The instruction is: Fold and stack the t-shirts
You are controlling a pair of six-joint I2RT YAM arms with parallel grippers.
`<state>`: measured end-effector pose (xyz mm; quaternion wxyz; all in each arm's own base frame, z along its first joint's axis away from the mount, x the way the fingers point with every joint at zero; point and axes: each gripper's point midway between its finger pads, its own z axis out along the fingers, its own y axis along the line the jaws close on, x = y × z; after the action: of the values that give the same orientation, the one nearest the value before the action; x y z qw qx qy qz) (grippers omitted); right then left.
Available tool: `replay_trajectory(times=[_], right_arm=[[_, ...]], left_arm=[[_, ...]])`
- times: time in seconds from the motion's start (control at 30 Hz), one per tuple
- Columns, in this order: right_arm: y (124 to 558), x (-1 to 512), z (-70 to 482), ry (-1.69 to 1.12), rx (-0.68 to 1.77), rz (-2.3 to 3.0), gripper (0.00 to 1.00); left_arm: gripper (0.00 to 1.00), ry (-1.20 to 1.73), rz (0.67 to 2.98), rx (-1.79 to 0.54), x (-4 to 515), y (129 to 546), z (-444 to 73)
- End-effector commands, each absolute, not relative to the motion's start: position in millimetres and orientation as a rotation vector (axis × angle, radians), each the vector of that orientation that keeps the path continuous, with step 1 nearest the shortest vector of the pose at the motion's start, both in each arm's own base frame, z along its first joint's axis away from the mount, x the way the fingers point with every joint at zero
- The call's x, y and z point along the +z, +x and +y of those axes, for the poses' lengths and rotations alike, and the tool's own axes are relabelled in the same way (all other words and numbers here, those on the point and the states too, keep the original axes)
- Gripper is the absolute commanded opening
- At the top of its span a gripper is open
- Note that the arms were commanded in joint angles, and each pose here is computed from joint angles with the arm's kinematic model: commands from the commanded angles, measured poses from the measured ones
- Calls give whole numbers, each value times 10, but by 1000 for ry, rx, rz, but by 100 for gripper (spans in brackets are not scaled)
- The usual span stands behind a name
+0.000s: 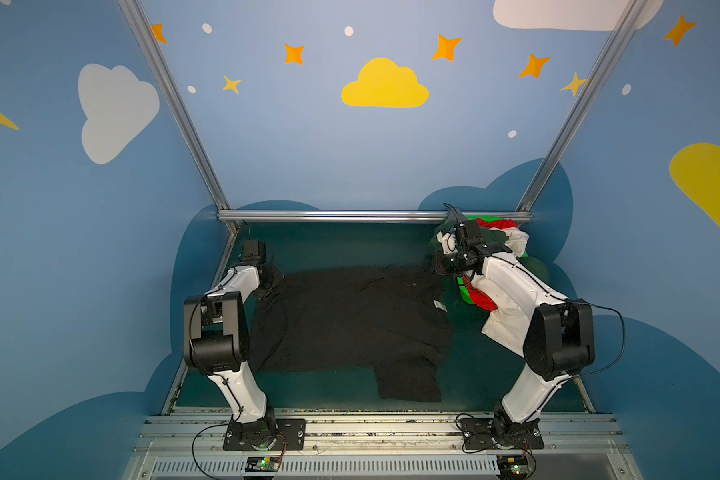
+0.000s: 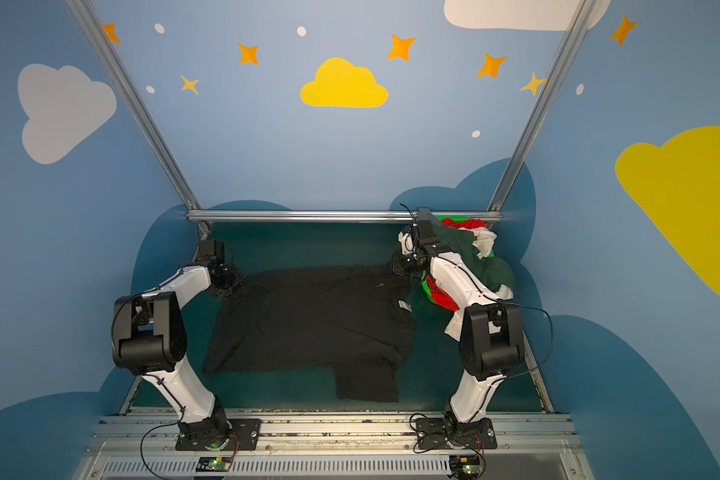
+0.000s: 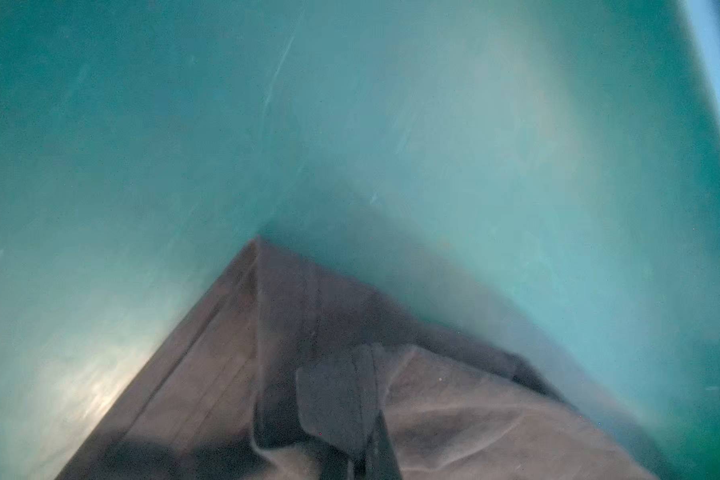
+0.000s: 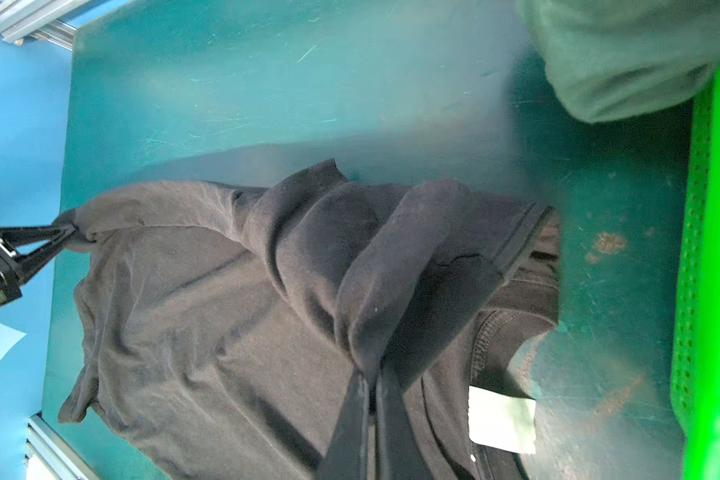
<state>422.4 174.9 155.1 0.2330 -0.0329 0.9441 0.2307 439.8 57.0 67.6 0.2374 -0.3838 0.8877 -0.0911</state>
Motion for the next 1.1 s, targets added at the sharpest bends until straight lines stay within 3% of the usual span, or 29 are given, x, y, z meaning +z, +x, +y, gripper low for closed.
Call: replay_trajectory(times=[0.0,0.4,0.67,1.07], right_arm=[[4316,1581,1740,-73,628,2581,0],[4969,1668,1746,-49,567,2534,0],[5138,1654,1772,-35,583,2538,0],[4870,1591,1760,-44,617,2553,0]], left_arm=[[4,-1016,2417,-216,731,4611,639],[4,-832,2427,-207,800,5517,809],[4,-753,2388,-249,1000,5880,859],[4,-714,2370,-217,959,5520,803]])
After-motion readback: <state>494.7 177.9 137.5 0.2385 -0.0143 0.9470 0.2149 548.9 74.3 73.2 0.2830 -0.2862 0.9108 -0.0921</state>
